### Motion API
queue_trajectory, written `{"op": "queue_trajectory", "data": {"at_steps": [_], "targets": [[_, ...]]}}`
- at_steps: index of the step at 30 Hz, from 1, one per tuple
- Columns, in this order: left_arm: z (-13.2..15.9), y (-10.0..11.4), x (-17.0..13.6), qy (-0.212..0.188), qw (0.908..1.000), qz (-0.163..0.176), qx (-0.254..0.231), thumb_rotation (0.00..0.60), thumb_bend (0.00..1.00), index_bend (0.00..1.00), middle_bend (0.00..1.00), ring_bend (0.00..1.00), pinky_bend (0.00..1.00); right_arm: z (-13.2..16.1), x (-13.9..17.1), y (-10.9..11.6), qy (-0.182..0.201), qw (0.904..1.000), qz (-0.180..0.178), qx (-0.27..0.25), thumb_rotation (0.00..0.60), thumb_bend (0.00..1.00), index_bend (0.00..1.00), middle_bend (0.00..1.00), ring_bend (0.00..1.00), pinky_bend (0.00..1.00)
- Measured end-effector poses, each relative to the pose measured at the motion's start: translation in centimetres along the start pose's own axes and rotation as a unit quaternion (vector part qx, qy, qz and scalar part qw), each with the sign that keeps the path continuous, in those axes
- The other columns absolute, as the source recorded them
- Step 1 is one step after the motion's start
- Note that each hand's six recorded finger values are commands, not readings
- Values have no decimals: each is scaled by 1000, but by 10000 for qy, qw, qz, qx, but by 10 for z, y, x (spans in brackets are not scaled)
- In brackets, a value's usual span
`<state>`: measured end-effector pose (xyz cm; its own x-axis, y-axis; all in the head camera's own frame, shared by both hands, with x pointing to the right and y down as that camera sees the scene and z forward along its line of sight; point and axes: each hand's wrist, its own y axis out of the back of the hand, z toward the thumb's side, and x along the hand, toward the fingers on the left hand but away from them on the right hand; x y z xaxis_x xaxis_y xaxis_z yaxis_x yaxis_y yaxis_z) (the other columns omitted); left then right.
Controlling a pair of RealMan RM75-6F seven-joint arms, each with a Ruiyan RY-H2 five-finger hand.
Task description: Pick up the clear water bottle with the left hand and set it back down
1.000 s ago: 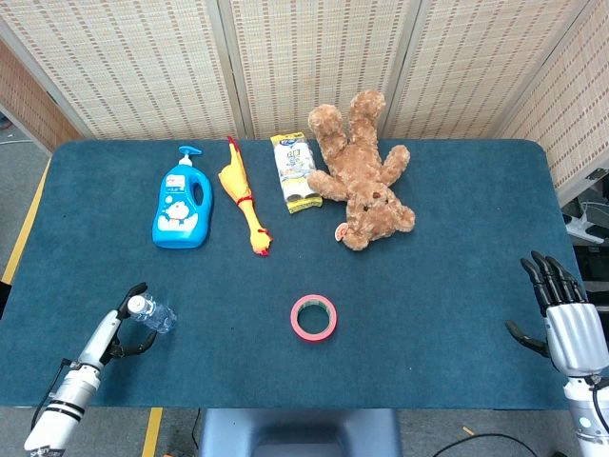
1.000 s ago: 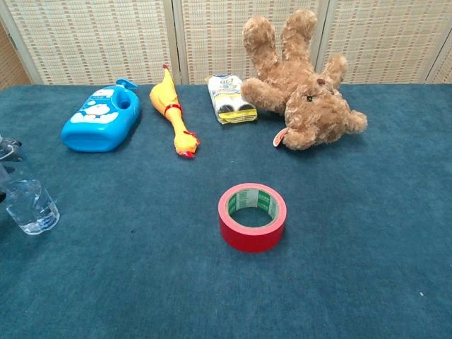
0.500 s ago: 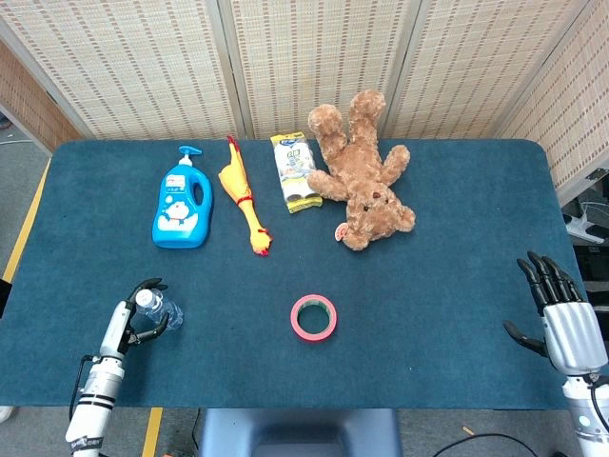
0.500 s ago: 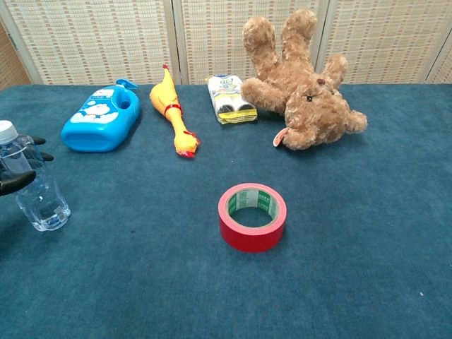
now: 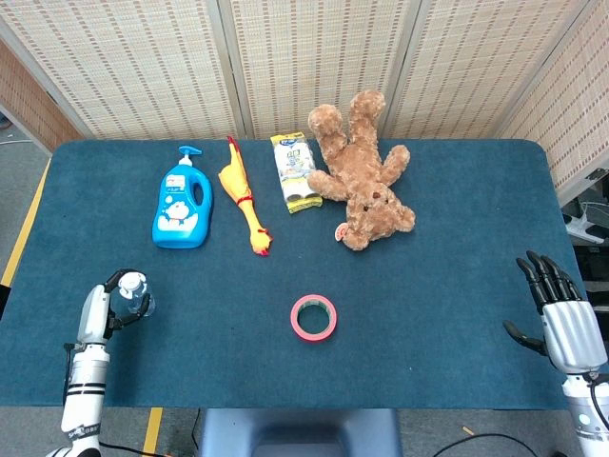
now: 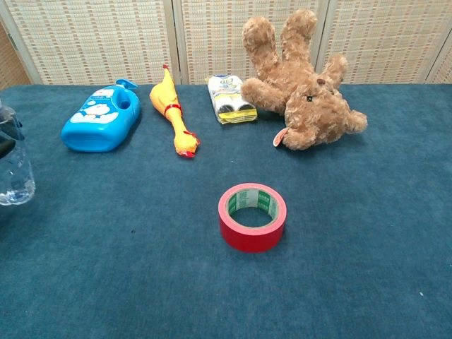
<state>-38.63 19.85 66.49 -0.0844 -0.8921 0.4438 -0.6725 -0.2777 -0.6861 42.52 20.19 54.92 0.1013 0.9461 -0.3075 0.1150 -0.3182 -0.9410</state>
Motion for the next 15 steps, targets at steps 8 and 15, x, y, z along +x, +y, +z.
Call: {"op": "queue_trajectory", "data": {"at_steps": [8, 15], "targets": [[7, 21, 11, -181, 9757, 686, 2075, 600, 464, 638, 657, 536, 404, 0, -1, -2, -10, 10000, 71, 31, 600, 102, 0, 0, 0, 161], [20, 16, 11, -271, 9953, 501, 785, 600, 481, 645, 658, 537, 411, 0, -1, -2, -11, 9999, 100, 10, 600, 102, 0, 0, 0, 162]]}}
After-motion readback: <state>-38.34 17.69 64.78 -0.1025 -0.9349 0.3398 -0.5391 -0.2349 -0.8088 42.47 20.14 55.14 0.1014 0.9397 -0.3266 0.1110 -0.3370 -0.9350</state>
